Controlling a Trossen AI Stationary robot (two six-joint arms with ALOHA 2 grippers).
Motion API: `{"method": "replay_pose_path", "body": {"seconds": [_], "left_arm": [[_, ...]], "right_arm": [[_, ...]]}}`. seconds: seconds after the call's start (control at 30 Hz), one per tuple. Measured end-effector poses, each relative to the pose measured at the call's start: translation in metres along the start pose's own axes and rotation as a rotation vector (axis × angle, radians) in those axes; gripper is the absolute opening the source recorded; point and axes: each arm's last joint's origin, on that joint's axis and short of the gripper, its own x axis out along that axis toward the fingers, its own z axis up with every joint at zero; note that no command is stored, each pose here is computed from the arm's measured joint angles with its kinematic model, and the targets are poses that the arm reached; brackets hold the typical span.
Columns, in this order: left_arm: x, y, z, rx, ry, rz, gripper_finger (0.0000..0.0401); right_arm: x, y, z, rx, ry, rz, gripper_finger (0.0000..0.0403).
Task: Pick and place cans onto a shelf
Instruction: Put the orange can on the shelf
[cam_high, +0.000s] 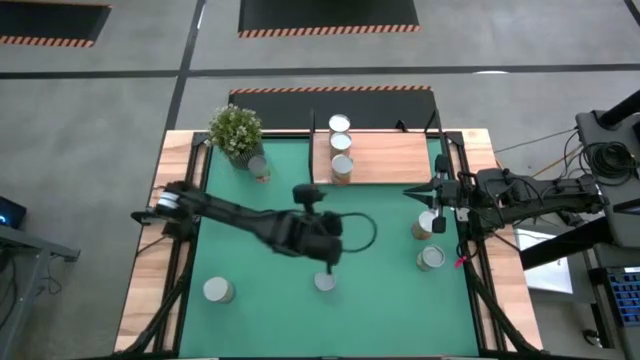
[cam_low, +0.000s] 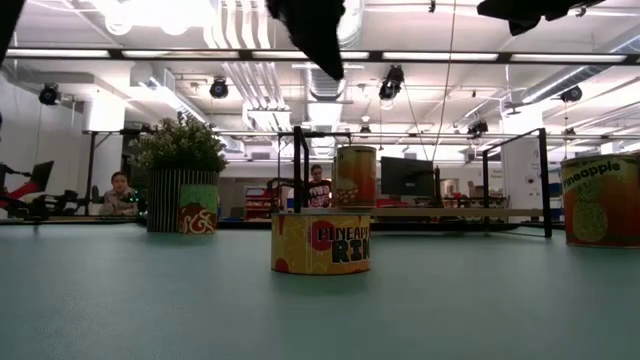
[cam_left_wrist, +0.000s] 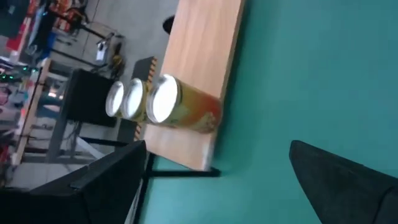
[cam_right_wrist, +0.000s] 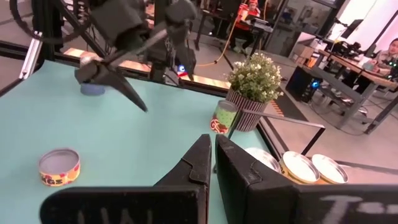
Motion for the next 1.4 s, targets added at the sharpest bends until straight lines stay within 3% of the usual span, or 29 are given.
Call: {"method": "replay_pose_path", "body": {"seconds": [0.2, 0.37, 0.5, 0.6, 0.97, 1.2, 1.4], "left_arm": [[-0.024, 0.005, -0.04, -0.161, -0.154, -0.107, 0.0377], [-0.039, 0.011, -0.063, -0.211, -0.441, -0.308, 0.0377], [-0.042, 0.02, -0.079, -0.24, -0.677, -0.278, 0.0377], [-0.045, 0.029, -0.094, -0.219, -0.77, -0.22, 0.0377], [-0.051, 0.053, -0.147, -0.214, -0.884, -0.129, 0.0339], [-0.062, 0.069, -0.153, -0.224, -0.907, -0.12, 0.0287], [-0.062, 0.07, -0.155, -0.189, -0.898, -0.112, 0.0213]], "right_arm": [[0.001, 0.0, 0.0, 0.007, 0.005, 0.001, 0.0013], [0.002, 0.0, 0.001, 0.019, -0.014, -0.004, 0.0013], [0.007, 0.002, -0.002, 0.043, -0.005, -0.002, 0.0013], [0.016, 0.004, -0.003, 0.089, 0.006, 0.0, 0.0013], [0.036, 0.009, -0.004, 0.316, 0.03, 0.0, 0.0013], [0.047, 0.012, -0.006, 0.362, 0.046, 0.001, 0.0013], [0.061, 0.015, -0.006, 0.367, 0.034, 0.0, 0.0013]]}}
